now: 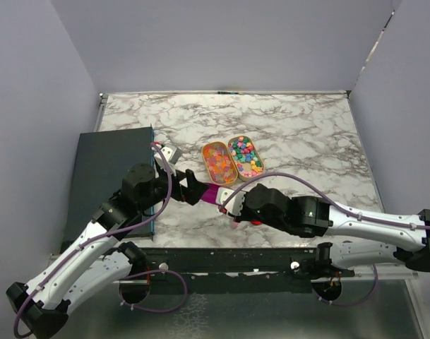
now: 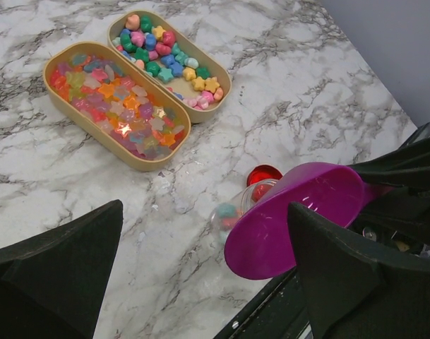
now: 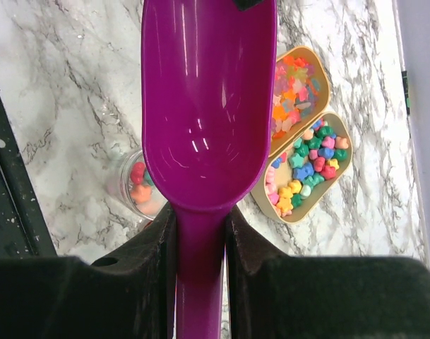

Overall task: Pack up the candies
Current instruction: Adjust the spatula.

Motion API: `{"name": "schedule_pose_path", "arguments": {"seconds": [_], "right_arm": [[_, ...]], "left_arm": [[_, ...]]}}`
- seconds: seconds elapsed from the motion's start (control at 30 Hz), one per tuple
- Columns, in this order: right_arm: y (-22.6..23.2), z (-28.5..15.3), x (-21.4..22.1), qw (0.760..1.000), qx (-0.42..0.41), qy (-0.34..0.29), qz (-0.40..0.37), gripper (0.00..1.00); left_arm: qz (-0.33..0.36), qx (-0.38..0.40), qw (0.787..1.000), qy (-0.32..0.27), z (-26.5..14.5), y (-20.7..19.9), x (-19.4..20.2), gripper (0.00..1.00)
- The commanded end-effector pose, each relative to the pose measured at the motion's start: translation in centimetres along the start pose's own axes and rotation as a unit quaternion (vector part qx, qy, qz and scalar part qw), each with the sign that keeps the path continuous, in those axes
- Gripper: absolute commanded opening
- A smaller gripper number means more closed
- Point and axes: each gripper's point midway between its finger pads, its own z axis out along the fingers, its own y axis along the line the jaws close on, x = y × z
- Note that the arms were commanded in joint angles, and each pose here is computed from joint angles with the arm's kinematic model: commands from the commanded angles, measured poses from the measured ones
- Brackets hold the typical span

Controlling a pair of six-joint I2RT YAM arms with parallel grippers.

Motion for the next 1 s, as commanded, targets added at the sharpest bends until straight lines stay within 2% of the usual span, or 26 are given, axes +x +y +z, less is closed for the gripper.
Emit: {"name": "schedule_pose_path", "arguments": {"seconds": [0.0,0.33,0.57,0.97], "right_arm": [[-0.5,-1.0,-1.0,0.999,0.01,-0.041,0.016,0.01],[-1.3,-3.5,-1.4,0.995,0.02,-0.093,0.035,0.01],[-1.3,-5.2,-2.9,0.983,0.018,-0.178,0.039,0.01],[-1.9,-8.5,-6.0,0.948,0.031,-0.315,0.009,0.0]], "left_arm": [[-0.001,0.015,1.0,0.006,0.3,-0.4,0.5,0.99],[-0.001,0.016,1.0,0.016,0.6,-0.4,0.9,0.99],[-0.002,0.017,1.0,0.024,0.9,-0.4,1.1,0.99],[-0.002,0.016,0.999,0.034,1.3,-0.2,1.6,0.99]]}}
